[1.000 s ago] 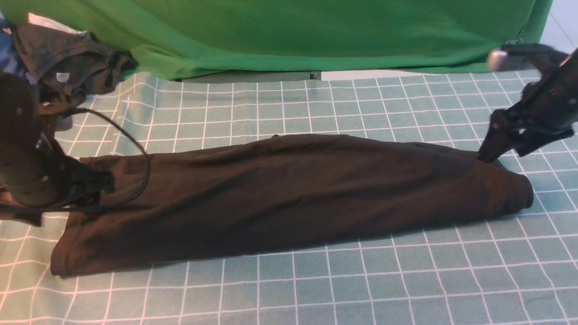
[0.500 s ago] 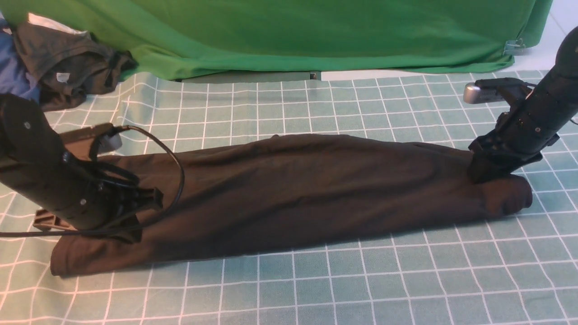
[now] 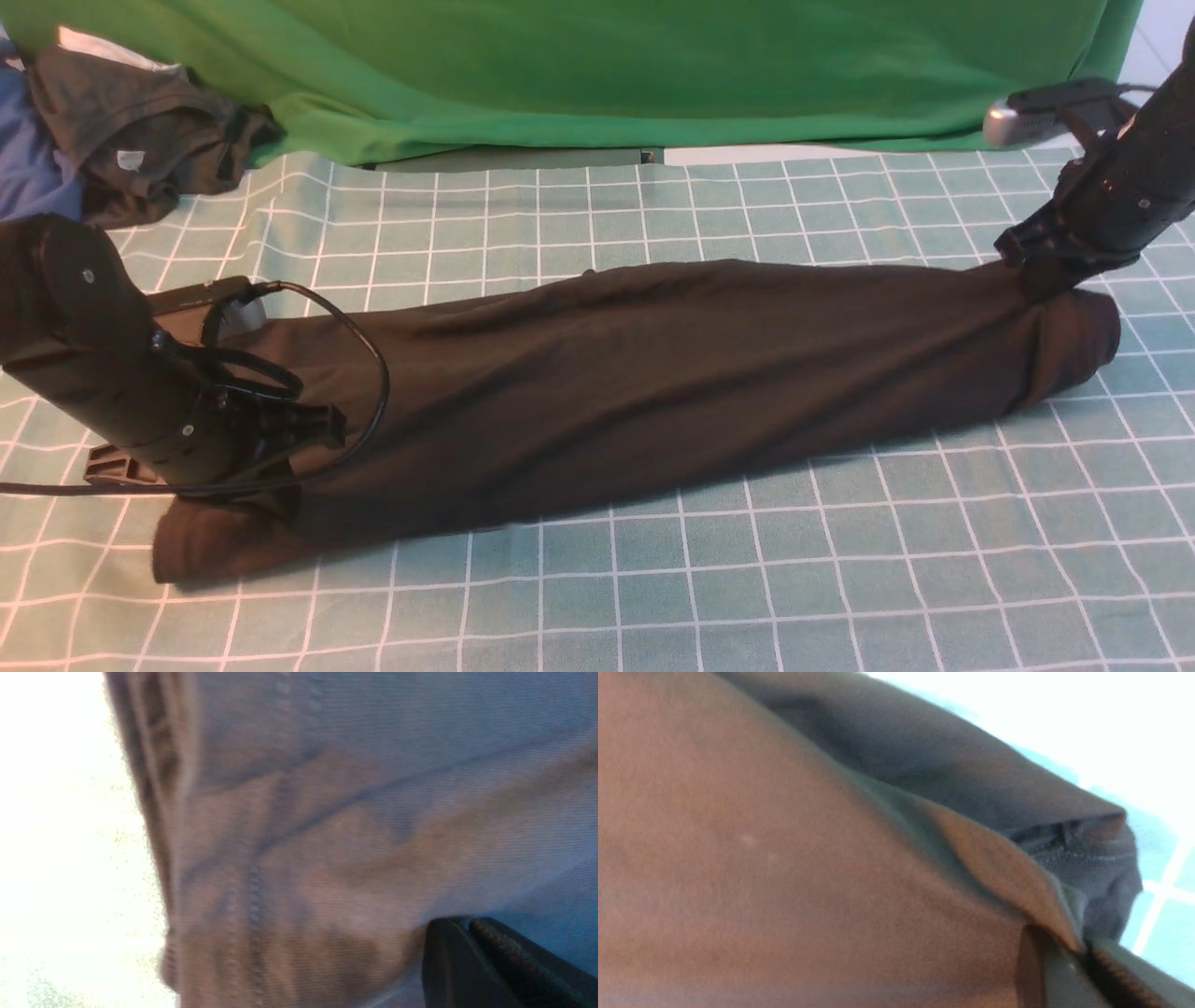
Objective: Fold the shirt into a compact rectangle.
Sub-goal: 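Pull the folded dark garment lengthwise by its ends to straighten it flat on the table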
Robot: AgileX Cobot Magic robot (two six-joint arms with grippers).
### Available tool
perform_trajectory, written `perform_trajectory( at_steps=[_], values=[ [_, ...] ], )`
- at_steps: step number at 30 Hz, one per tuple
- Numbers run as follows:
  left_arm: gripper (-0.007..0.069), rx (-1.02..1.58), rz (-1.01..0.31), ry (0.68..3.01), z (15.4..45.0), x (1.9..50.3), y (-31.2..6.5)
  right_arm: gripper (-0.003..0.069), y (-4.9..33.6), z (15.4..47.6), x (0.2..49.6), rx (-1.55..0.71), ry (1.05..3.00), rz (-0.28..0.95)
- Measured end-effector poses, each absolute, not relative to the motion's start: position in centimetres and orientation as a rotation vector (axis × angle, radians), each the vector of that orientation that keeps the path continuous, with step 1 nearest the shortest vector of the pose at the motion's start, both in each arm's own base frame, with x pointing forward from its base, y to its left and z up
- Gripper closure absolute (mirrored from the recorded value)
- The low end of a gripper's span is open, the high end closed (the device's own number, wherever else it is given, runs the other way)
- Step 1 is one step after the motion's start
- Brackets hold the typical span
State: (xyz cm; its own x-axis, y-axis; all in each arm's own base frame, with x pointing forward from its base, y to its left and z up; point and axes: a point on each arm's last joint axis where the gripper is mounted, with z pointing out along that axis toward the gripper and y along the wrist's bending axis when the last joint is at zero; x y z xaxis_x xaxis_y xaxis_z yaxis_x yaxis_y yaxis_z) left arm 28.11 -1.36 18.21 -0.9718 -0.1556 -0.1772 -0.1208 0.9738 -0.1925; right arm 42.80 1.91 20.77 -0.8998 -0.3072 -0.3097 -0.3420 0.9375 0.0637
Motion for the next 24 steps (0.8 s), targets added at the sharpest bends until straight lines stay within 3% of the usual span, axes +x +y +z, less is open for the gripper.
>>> perform_trajectory(
  at_steps=[4,8,13,16,20,24],
  values=[
    [0.0618,-0.204,-0.269,2.938,18.2,28.0,-1.4,0.0610,1.8,19.2,43.3,-0.475,2.819,0.155],
    [0.0618,-0.176,-0.252,2.964,18.1,27.8,-1.3,0.0516,1.4,16.8,44.0,-0.412,2.843,0.102],
    [0.0618,-0.152,-0.237,2.991,18.1,27.6,-1.2,0.0151,0.5,17.2,44.9,-0.274,2.802,-0.040],
    [0.0618,-0.151,-0.238,2.996,18.1,27.5,-1.2,0.0017,0.2,18.9,44.7,-0.163,2.835,-0.059],
    [0.0618,-0.151,-0.239,3.000,18.1,27.5,-1.2,-0.0023,0.1,21.2,43.7,-0.132,2.892,-0.064],
    [0.0618,-0.147,-0.239,3.001,18.1,27.5,-1.2,-0.0024,0.2,20.8,43.5,-0.137,2.928,-0.061]
  ],
)
